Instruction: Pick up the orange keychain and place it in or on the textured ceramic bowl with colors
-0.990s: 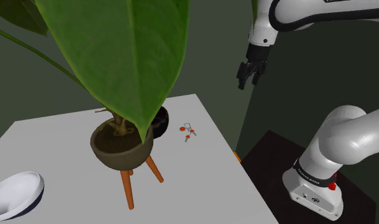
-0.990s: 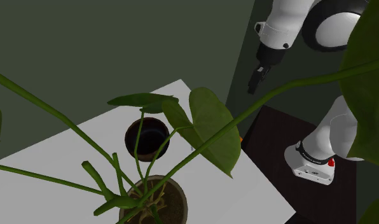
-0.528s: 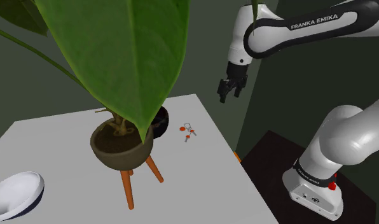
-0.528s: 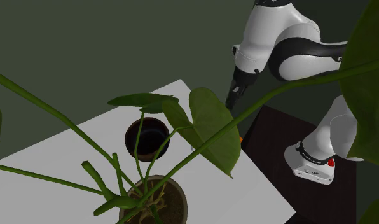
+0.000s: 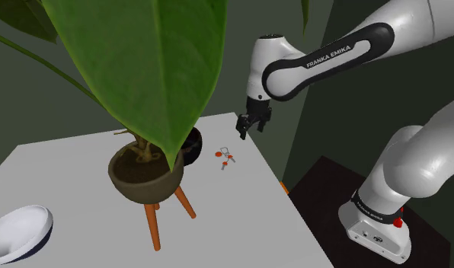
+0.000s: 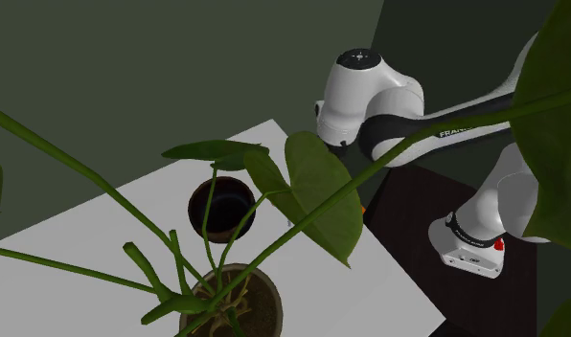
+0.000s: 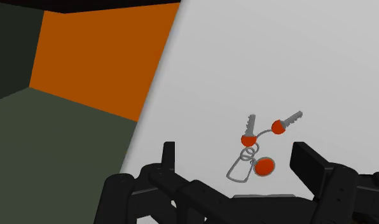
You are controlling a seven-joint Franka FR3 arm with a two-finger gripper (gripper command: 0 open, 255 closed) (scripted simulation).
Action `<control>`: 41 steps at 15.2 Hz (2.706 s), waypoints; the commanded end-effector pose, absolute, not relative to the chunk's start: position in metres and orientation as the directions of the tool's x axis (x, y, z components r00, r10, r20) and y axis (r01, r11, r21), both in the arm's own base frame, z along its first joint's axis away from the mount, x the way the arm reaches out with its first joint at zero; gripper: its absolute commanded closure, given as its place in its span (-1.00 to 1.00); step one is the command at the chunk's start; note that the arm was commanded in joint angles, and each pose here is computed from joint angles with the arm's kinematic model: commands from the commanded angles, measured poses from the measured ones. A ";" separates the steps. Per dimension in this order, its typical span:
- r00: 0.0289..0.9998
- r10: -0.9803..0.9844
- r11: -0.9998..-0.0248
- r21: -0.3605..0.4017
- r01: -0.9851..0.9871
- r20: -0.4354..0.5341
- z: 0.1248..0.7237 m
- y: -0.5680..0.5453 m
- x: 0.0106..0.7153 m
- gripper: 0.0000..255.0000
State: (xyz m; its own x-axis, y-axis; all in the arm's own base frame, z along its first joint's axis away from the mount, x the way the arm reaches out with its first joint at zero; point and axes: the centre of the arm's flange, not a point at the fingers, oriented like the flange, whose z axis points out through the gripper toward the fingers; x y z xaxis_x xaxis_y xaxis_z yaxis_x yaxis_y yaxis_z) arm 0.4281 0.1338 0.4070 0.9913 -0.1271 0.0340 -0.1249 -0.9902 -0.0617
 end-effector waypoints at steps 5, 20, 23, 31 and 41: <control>0.990 -0.129 -0.991 -0.047 -0.127 0.058 0.351 0.176 0.467 -1.00; 0.989 -0.130 -0.991 -0.041 -0.127 0.068 0.288 0.195 0.486 -1.00; 0.989 -0.130 -0.991 -0.041 -0.127 0.068 0.288 0.195 0.486 -1.00; 0.989 -0.130 -0.991 -0.041 -0.127 0.068 0.289 0.196 0.486 1.00; 0.989 -0.130 -0.991 -0.041 -0.127 0.068 0.331 0.195 0.486 1.00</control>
